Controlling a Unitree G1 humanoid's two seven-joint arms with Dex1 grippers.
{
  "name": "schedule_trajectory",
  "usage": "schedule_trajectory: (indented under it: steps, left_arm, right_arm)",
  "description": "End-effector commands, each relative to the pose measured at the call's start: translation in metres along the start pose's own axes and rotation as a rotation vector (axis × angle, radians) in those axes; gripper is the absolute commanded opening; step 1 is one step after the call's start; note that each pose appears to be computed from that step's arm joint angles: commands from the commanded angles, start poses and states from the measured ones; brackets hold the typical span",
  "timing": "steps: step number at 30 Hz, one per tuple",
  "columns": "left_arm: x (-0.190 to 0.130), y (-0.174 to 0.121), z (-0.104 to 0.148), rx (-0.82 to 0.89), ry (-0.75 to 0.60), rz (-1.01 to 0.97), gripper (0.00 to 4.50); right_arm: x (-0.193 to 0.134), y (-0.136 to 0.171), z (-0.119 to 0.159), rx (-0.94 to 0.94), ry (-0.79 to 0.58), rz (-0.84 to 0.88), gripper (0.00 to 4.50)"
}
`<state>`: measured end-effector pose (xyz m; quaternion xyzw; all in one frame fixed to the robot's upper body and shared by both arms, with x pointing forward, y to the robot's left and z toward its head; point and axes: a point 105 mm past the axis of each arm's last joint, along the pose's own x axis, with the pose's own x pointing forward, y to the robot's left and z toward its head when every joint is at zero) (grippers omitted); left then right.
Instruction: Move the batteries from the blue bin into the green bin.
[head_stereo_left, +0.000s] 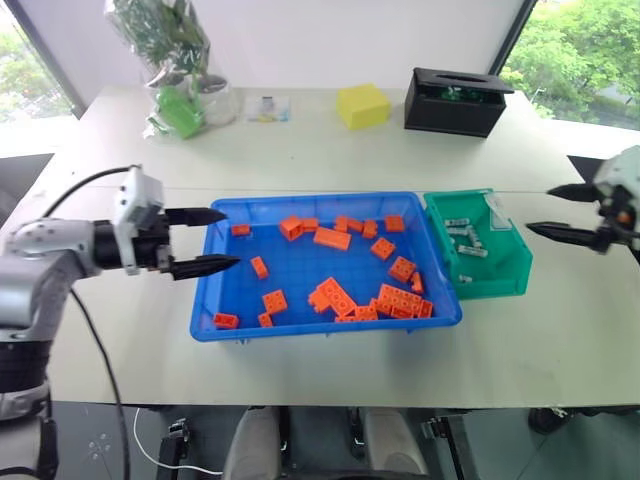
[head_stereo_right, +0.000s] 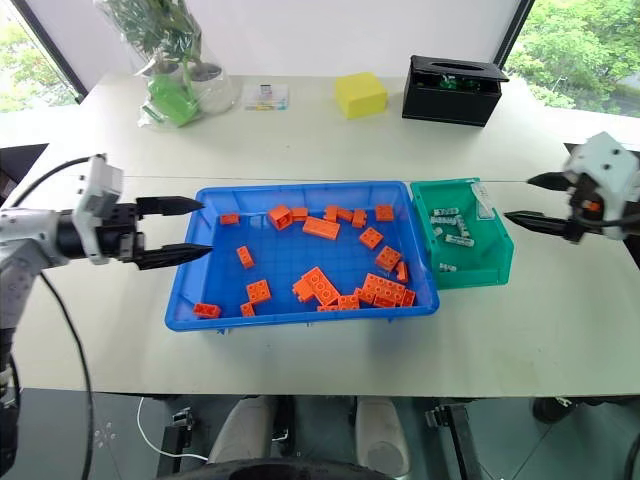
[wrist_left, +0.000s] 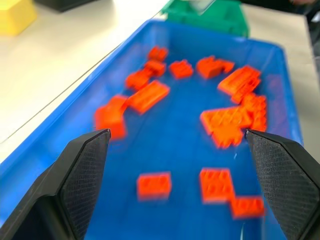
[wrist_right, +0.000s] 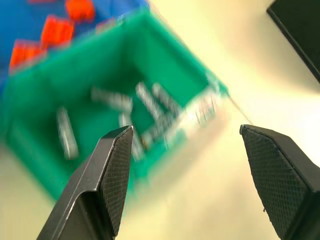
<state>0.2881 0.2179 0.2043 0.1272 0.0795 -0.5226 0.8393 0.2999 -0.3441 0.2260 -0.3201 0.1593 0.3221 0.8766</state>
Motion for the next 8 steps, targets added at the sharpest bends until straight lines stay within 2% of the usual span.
schedule_trajectory:
  steps: [1,4,8]
  left_arm:
    - [-0.037,0.007,0.006,0.014,0.036,0.041,4.5]
    - [-0.055,0.016,0.003,0.025,0.073,0.102,4.5]
    - [-0.063,0.023,0.008,0.04,0.069,0.141,4.5]
  right_arm:
    - [-0.024,-0.007,-0.015,-0.069,0.054,0.003,3.49]
    - [-0.027,-0.006,-0.024,-0.027,0.048,0.025,3.49]
    - [-0.015,0.003,-0.025,-0.017,0.003,0.058,3.49]
